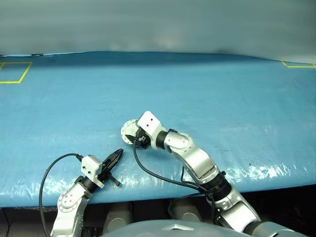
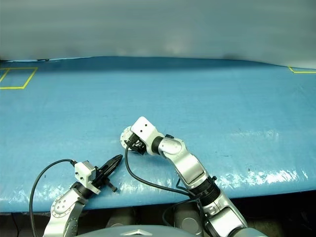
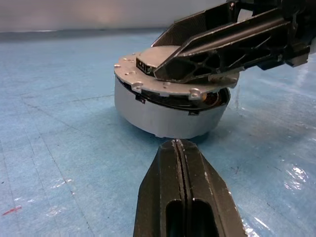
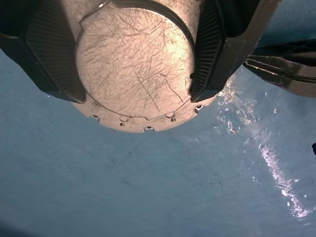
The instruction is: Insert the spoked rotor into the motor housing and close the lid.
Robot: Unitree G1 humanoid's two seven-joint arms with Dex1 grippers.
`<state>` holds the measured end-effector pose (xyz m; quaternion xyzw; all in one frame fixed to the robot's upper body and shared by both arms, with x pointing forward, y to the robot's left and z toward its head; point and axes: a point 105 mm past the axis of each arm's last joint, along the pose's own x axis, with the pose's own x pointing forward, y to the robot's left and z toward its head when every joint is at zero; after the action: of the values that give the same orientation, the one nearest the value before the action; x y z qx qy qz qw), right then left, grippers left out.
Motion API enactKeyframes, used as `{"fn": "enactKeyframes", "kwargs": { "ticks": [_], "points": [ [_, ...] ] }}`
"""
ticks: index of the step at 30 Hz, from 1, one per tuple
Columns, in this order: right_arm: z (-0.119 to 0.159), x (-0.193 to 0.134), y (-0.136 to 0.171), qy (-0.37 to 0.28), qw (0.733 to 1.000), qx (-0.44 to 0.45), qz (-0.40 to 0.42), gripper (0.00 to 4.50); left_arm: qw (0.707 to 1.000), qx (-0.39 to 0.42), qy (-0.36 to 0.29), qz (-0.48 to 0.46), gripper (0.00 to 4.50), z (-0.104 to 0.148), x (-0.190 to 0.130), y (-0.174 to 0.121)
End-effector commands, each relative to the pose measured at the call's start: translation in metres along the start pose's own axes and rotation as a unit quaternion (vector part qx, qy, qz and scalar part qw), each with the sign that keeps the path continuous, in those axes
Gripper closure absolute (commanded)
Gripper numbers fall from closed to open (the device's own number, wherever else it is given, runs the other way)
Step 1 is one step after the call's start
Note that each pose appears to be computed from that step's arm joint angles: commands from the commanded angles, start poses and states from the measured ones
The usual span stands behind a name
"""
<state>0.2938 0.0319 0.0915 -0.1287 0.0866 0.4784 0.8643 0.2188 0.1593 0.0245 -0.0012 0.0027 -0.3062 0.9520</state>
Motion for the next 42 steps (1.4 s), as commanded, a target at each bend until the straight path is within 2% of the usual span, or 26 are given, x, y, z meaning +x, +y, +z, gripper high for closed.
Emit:
{"fn": "enactKeyframes", "kwargs": {
  "ticks": [1, 9, 20, 36, 42],
  "points": [
    [0.012, -0.002, -0.001, -0.023, 1.000, -0.017, 0.014, 1.47, 1.000, 0.004, -0.018, -0.001, 4.50, 0.006, 0.001, 0.000],
    [-0.002, 0.000, 0.003, -0.019, 0.999, 0.001, 0.030, 1.47, 1.000, 0.007, -0.024, -0.003, 4.50, 0.013, 0.005, -0.004],
    [-0.008, 0.004, 0.001, -0.015, 0.998, -0.020, 0.063, 1.47, 1.000, 0.009, -0.022, -0.004, 4.50, 0.022, 0.010, -0.011],
    [-0.003, 0.005, -0.012, 0.026, 0.994, -0.054, 0.095, 1.47, 1.000, 0.006, -0.019, -0.007, 4.50, 0.024, 0.014, -0.012],
    [0.002, 0.007, -0.016, 0.038, 0.995, -0.009, 0.089, 1.47, 1.000, 0.006, -0.017, -0.008, 4.50, 0.022, 0.013, -0.011]
  ]
}}
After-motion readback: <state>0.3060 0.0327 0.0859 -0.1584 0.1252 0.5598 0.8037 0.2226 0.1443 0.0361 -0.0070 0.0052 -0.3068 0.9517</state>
